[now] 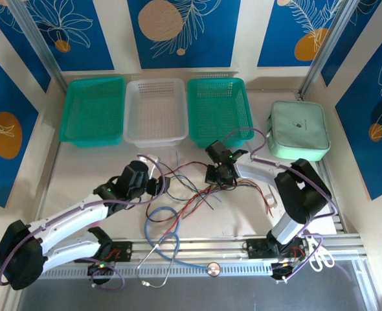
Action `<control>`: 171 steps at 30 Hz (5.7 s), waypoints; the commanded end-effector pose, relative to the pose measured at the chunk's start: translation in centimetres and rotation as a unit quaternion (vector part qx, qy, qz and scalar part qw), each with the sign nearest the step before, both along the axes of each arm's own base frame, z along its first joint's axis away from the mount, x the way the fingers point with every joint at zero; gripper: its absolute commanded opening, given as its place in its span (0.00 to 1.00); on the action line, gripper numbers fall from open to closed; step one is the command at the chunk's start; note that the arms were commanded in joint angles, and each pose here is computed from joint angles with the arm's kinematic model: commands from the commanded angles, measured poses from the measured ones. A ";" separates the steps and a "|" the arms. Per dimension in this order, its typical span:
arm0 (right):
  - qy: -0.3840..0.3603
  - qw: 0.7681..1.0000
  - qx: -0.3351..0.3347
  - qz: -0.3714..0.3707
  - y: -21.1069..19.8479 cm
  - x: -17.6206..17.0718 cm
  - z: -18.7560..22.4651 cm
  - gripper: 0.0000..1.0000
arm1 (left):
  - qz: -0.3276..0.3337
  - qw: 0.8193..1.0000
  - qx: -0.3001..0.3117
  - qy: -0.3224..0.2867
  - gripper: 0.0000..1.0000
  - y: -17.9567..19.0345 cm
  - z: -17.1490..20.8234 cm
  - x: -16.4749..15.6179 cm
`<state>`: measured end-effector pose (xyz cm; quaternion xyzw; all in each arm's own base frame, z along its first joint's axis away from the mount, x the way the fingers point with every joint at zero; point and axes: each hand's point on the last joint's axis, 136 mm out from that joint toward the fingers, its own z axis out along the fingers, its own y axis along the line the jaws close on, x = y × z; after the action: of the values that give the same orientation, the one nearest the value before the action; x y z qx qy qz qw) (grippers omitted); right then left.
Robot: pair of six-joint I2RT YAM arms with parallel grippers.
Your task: Untangle the cables
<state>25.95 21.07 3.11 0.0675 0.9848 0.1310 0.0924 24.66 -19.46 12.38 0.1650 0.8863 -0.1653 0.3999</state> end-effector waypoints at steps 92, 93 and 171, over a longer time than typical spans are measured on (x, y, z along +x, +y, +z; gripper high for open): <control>-0.254 0.902 0.350 -0.004 -0.2 -2.2 17.3 0.49 | -0.204 0.957 -0.161 0.127 0.00 -16.4 5.2 -4.0; -0.257 0.901 0.349 -0.010 -0.5 -2.2 16.9 0.48 | -0.204 0.957 -0.161 0.127 0.00 -16.4 5.3 -3.9; -0.482 0.796 0.320 -0.177 -15.7 3.4 42.1 0.00 | 0.050 0.987 -0.114 -0.099 0.00 7.9 29.9 7.2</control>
<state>29.45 6.81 43.68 0.1678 0.7050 0.4377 0.5322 31.62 -13.82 42.33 0.1098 0.8203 -0.2542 0.5004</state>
